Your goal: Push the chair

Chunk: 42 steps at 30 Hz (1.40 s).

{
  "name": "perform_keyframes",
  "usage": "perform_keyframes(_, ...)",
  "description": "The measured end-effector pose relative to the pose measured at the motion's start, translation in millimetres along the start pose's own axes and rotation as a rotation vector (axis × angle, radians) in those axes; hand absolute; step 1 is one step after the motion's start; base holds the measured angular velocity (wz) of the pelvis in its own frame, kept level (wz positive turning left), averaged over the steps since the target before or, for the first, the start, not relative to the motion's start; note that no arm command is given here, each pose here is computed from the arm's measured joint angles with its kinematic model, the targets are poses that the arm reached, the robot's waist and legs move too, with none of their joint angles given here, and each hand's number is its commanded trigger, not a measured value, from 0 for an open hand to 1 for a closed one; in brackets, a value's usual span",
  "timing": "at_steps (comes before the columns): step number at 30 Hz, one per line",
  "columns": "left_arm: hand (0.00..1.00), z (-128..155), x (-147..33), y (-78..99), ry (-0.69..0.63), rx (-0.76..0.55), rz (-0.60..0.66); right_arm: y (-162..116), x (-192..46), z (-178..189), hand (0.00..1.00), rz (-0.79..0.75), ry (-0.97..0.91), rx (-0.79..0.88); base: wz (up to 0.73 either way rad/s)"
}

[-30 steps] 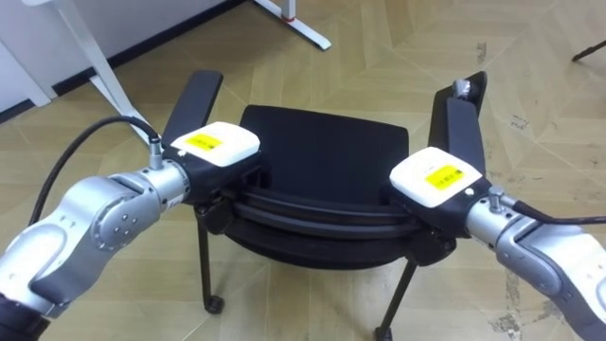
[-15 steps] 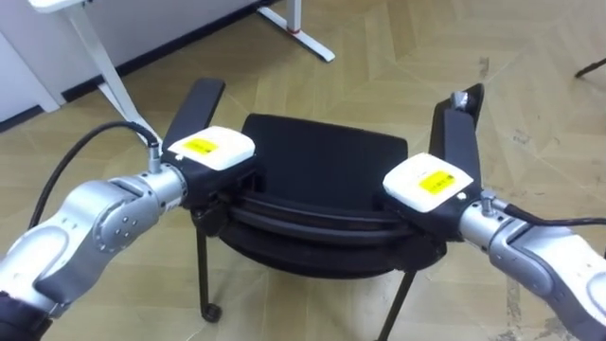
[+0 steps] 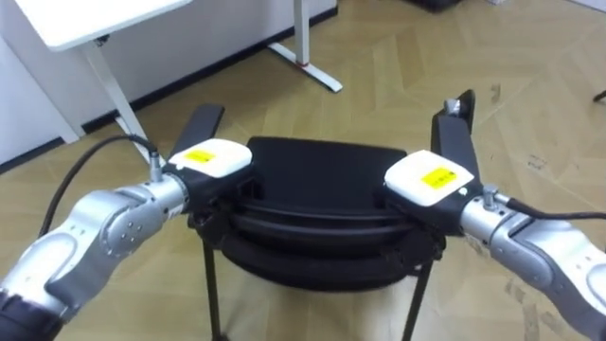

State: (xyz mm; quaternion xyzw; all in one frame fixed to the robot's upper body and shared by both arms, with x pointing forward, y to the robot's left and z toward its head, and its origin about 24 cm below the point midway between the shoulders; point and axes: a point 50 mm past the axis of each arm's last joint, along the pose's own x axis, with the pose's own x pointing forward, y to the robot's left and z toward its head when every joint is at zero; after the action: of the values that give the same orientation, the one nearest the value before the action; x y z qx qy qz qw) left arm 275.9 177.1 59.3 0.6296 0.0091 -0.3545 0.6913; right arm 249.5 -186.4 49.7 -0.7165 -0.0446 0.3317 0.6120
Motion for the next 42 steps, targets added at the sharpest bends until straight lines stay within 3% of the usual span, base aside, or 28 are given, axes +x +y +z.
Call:
perform_keyframes(8, 1.00, 2, -1.7, 6.0, -0.011, 0.004, 0.013, -11, -4, -4, 1.00, -0.025, 0.006, -0.032, -0.06)
perform_keyframes(24, 1.00, 2, -3.4, 3.8, -0.019, 0.016, 0.018, -3, -5, -4, 1.00, -0.023, -0.043, -0.030, -0.01)
perform_keyframes(33, 1.00, -1, -6.1, 16.0, -0.017, 0.048, 0.053, -7, -3, -3, 1.00, -0.046, -0.040, -0.031, 0.17)
perform_keyframes(42, 1.00, -3, -1.9, 6.6, 0.001, 0.009, 0.047, -2, 1, -2, 1.00, -0.034, -0.029, -0.001, 0.18)
